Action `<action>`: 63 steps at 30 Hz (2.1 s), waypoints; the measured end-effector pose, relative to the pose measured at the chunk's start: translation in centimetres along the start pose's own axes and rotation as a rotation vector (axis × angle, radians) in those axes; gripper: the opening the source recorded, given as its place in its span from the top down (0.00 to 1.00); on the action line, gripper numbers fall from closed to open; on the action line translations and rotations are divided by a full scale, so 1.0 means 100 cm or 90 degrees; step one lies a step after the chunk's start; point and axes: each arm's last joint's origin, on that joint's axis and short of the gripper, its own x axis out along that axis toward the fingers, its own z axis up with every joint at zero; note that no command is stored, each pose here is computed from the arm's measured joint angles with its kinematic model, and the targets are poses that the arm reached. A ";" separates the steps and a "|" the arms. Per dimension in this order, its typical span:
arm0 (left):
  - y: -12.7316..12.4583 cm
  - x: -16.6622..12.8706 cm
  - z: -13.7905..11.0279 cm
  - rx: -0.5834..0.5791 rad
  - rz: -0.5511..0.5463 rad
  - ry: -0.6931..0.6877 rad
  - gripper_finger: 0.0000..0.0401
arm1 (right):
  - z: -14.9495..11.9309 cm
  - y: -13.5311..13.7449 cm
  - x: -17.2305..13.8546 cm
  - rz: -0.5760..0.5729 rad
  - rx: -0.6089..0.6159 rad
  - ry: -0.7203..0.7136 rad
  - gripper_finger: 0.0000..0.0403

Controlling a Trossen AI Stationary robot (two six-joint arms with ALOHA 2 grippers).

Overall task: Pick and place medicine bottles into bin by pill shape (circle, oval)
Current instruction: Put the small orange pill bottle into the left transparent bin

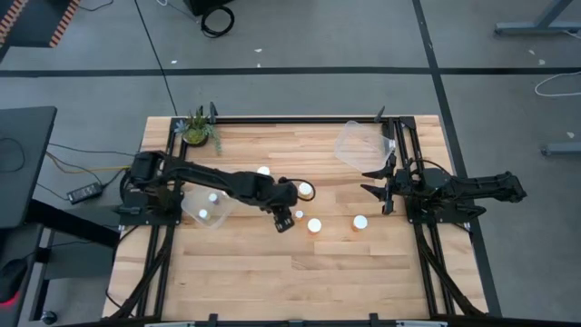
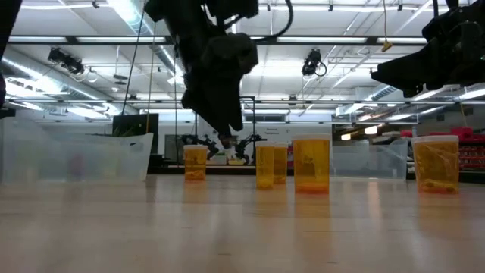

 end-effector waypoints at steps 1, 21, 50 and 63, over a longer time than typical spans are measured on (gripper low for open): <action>-0.001 0.003 0.001 -0.001 -0.004 0.006 0.43 | 0.000 0.000 0.000 0.000 0.000 0.000 0.56; -0.026 0.027 0.002 0.171 0.030 -0.063 0.37 | -0.002 0.000 0.002 0.001 -0.004 0.015 0.56; -0.031 0.046 0.001 0.176 0.022 -0.079 0.52 | -0.003 0.001 0.002 0.001 -0.006 0.023 0.56; -0.032 0.046 0.001 0.166 0.020 -0.083 0.63 | -0.003 0.001 0.002 0.001 -0.007 0.025 0.56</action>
